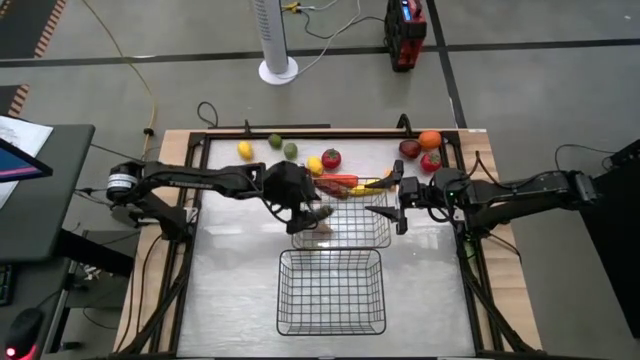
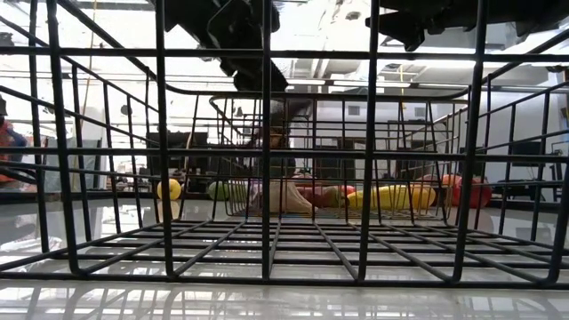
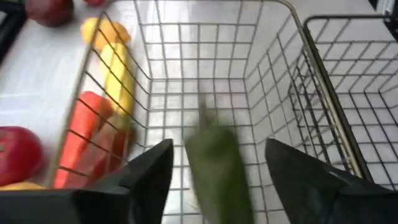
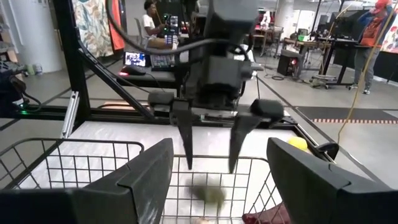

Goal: Sort produce into baskets
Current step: Put the green chili pepper into the top wire basket, then put the lemon into the bottom wire basket

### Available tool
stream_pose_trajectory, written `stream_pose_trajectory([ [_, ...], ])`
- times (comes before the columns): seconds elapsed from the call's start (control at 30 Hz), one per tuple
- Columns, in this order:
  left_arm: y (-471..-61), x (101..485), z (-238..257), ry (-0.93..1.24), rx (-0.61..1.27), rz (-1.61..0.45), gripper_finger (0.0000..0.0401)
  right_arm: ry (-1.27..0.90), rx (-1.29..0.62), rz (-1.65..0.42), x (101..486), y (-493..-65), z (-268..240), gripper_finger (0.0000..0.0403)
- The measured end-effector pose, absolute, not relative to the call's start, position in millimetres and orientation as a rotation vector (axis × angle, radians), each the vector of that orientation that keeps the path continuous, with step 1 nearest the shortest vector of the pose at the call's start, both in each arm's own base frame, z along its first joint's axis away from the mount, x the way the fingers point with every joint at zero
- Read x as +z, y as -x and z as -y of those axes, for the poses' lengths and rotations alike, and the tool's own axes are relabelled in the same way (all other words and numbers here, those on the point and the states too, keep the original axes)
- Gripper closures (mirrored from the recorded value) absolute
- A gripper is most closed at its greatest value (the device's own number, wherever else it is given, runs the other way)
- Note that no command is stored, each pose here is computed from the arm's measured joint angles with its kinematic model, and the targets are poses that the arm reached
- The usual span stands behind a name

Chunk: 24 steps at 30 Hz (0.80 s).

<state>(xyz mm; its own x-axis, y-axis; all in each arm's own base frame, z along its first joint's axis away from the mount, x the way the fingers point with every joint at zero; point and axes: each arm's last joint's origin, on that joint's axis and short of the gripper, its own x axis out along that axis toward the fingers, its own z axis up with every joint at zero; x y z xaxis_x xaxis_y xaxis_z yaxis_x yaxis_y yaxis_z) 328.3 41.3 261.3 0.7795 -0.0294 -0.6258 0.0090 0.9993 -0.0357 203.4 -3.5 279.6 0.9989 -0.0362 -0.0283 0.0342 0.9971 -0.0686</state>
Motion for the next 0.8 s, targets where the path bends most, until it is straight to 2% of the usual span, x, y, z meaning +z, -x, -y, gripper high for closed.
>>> stream_pose_trajectory([
  [0.17, -328, 280, -47, -0.03, 0.053, -0.711, 0.0101, 0.069, -0.035, -0.033, 279, -203, 4, 0.0117],
  [0.33, -320, 299, -75, -0.088, 0.189, -0.725, 0.0098, 0.064, -0.035, -0.045, 278, -203, 4, 0.0117],
  [0.63, -285, 271, -152, 0.165, 0.373, -0.741, 0.0104, 0.053, -0.042, -0.095, 274, -202, 4, 0.0117],
  [0.8, -274, 255, -155, 0.196, 0.338, -0.623, 0.0104, 0.053, -0.162, -0.177, 273, -184, 7, 0.0117],
])
